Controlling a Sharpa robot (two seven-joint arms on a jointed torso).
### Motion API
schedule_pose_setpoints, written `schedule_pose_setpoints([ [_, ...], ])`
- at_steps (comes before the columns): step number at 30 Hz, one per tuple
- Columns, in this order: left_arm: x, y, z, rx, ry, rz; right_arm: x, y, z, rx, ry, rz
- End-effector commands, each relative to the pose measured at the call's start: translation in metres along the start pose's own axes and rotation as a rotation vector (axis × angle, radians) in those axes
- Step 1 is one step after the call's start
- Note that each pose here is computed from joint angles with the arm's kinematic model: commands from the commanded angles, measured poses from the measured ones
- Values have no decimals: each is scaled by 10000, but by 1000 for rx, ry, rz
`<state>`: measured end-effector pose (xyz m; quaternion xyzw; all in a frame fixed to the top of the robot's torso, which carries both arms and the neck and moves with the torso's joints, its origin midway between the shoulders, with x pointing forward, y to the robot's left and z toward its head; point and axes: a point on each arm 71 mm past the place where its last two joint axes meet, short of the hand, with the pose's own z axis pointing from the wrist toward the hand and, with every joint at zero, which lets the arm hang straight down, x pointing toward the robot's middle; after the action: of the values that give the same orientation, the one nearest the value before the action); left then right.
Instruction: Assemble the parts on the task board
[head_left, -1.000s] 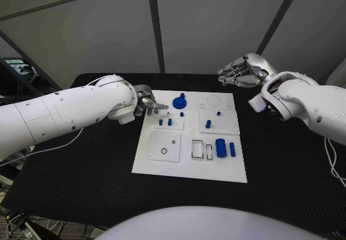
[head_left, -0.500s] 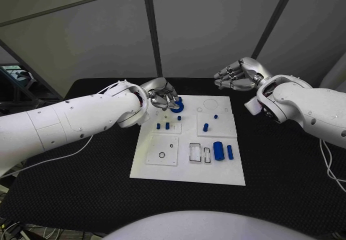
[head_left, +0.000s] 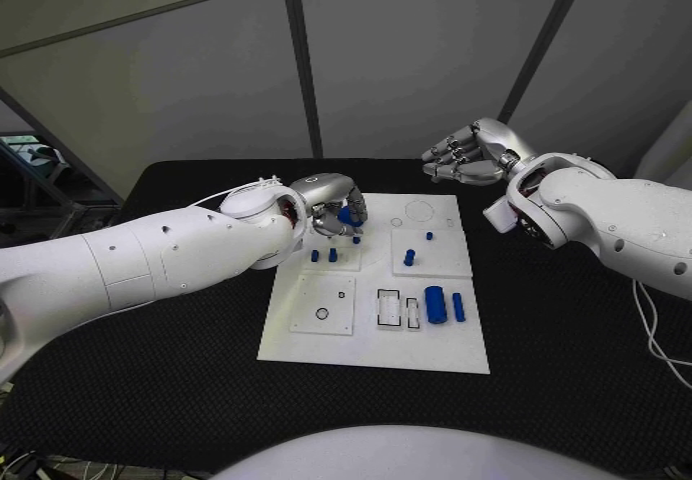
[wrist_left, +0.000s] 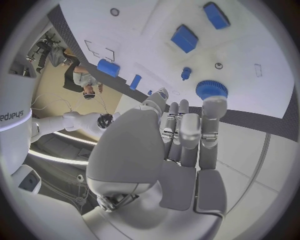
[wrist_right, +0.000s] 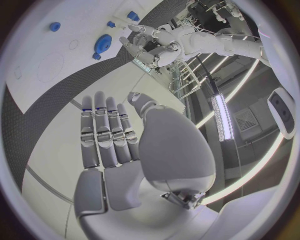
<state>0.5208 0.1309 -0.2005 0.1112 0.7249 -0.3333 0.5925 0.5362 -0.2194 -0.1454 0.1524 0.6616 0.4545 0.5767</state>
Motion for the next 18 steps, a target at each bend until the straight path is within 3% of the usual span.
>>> schedule_pose_setpoints([
  [1,49,-12,19,26,49,114,11,20,9,-7,8,0],
  [18,201,14,113,-15,107,143,37,39,26,-12,10,3],
])
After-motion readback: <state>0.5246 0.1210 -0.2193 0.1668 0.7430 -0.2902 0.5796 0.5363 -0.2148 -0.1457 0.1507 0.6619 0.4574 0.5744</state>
